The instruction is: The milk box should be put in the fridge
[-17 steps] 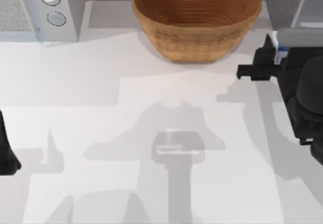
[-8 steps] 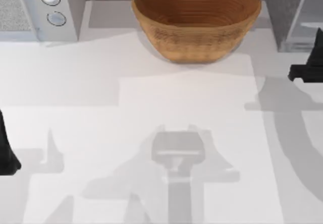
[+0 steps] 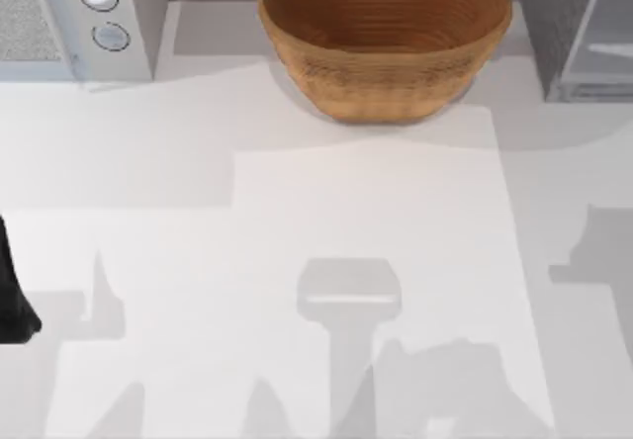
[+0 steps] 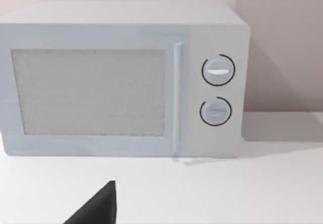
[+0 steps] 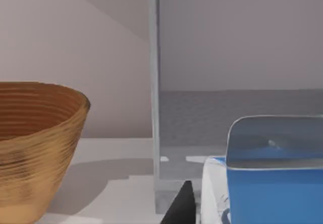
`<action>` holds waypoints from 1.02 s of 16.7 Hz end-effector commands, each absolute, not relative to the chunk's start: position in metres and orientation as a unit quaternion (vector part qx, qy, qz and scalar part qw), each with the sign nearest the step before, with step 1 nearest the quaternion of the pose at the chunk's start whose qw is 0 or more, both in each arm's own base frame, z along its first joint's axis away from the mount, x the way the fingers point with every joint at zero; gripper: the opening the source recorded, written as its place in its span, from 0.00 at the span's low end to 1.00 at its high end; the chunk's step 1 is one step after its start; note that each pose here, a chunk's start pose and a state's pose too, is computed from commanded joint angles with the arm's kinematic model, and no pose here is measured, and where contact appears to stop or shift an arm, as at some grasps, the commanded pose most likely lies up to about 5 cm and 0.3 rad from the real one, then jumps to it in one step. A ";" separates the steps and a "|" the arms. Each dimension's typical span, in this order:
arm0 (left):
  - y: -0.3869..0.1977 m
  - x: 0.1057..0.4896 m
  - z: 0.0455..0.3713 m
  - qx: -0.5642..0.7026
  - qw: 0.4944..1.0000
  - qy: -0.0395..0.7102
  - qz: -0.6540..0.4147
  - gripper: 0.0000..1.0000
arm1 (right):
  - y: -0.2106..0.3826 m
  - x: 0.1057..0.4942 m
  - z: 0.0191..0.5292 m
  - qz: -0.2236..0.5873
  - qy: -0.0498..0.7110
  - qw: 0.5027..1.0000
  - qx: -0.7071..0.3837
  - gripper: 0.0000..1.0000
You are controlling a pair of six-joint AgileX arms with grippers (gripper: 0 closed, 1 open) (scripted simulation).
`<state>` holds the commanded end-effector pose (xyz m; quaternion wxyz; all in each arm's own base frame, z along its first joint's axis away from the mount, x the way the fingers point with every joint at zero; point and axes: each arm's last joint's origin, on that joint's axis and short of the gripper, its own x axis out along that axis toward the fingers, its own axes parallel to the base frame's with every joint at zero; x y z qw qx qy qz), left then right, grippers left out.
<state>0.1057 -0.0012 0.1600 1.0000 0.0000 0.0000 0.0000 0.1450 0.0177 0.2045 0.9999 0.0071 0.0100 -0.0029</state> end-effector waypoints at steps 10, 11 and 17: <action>-0.001 0.106 0.160 0.000 1.000 0.000 0.000 1.00 | -0.001 0.106 0.160 0.000 0.000 1.000 0.000 0.00; -0.001 0.106 0.160 0.000 1.000 0.000 0.000 1.00 | -0.001 0.106 0.160 0.000 0.000 1.000 0.000 0.00; -0.001 0.106 0.160 0.000 1.000 0.000 0.000 1.00 | -0.001 0.106 0.162 0.001 0.001 1.000 0.001 0.00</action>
